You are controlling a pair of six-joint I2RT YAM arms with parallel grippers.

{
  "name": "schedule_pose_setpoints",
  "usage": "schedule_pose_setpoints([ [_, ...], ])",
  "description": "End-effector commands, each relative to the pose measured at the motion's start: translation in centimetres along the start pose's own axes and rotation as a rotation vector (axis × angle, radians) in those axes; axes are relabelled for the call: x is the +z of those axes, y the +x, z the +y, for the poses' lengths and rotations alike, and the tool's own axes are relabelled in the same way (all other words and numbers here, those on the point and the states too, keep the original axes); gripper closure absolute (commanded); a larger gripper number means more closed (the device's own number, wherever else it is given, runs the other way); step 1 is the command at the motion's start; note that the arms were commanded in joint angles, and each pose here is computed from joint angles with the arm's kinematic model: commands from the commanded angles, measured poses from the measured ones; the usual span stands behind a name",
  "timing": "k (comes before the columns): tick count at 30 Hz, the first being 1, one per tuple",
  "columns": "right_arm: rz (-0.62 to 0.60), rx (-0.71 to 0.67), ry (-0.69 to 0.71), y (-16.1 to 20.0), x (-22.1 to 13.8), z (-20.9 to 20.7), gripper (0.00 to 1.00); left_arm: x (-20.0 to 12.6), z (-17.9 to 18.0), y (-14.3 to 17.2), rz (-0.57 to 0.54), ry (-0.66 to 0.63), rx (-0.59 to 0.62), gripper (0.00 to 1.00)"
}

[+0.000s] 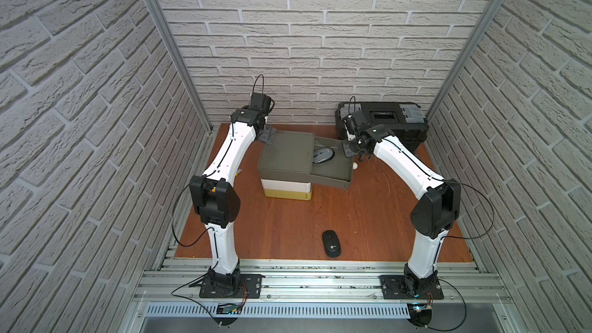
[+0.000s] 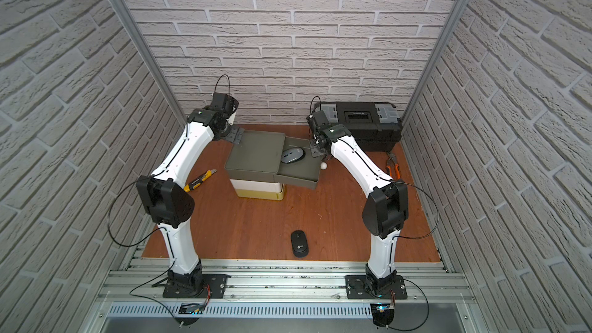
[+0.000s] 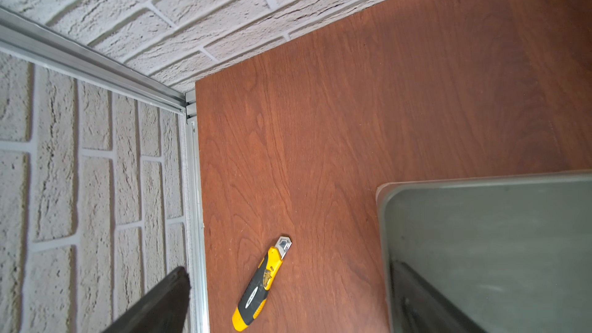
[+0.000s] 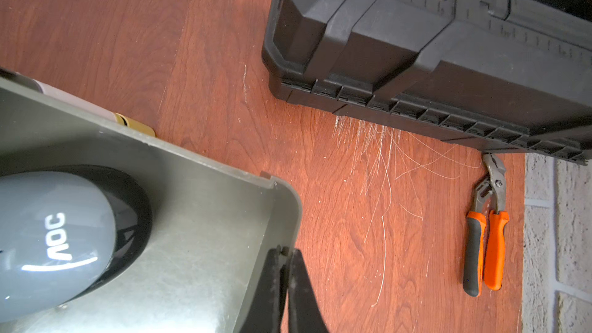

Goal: Take the mice out of the drawer
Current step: Open the drawer in the storage box.

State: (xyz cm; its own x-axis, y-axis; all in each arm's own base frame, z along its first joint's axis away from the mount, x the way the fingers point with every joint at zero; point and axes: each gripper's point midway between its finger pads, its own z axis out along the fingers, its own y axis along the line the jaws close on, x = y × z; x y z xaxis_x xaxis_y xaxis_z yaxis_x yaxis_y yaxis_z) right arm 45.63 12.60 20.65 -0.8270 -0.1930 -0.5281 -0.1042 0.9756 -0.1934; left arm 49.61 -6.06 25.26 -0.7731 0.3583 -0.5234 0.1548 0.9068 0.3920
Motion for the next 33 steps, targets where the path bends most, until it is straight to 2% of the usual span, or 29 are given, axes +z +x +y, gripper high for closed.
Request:
schedule_pose_setpoints([
  [1,0.108,-0.110,0.049,3.4,-1.8,-2.3,0.98,2.2,4.8,2.0,0.099,-0.201,0.035,0.02],
  [4,0.079,-0.092,0.036,3.0,-2.0,-2.1,0.98,1.0,3.9,1.1,0.053,-0.173,0.045,0.02],
  [6,0.072,-0.088,0.016,2.9,-2.2,-1.8,0.98,-0.9,3.3,-0.1,-0.003,-0.159,0.049,0.02],
  [10,0.089,-0.087,0.000,3.4,-1.8,-1.4,0.98,-6.5,0.8,-3.6,-0.191,-0.067,0.067,0.02],
  [16,0.095,-0.062,-0.036,4.0,-1.0,-0.6,0.98,-14.1,-9.2,-6.4,-0.433,0.308,0.222,0.02],
  [20,0.073,-0.033,-0.091,3.6,-1.2,0.3,0.98,-16.4,-15.9,-6.4,-0.482,0.481,0.370,0.02],
  [22,0.067,-0.025,-0.124,3.5,-1.3,0.8,0.98,-16.6,-18.6,-6.1,-0.474,0.554,0.413,0.02],
  [24,0.061,-0.013,-0.149,3.3,-1.5,1.2,0.80,-16.0,-19.9,-6.1,-0.454,0.561,0.425,0.02],
  [26,0.032,0.010,-0.177,2.9,-2.1,1.5,0.53,-15.1,-21.2,-5.8,-0.427,0.578,0.434,0.02],
  [27,0.010,0.025,-0.184,2.6,-2.4,1.5,0.49,-14.8,-21.7,-5.6,-0.416,0.587,0.439,0.02],
  [29,-0.041,0.075,-0.203,1.9,-3.4,1.1,0.33,-14.5,-23.1,-5.1,-0.396,0.619,0.464,0.02],
  [33,-0.105,0.218,-0.136,1.4,-4.7,-2.9,0.31,-14.1,-25.1,-4.1,-0.356,0.672,0.538,0.02],
])
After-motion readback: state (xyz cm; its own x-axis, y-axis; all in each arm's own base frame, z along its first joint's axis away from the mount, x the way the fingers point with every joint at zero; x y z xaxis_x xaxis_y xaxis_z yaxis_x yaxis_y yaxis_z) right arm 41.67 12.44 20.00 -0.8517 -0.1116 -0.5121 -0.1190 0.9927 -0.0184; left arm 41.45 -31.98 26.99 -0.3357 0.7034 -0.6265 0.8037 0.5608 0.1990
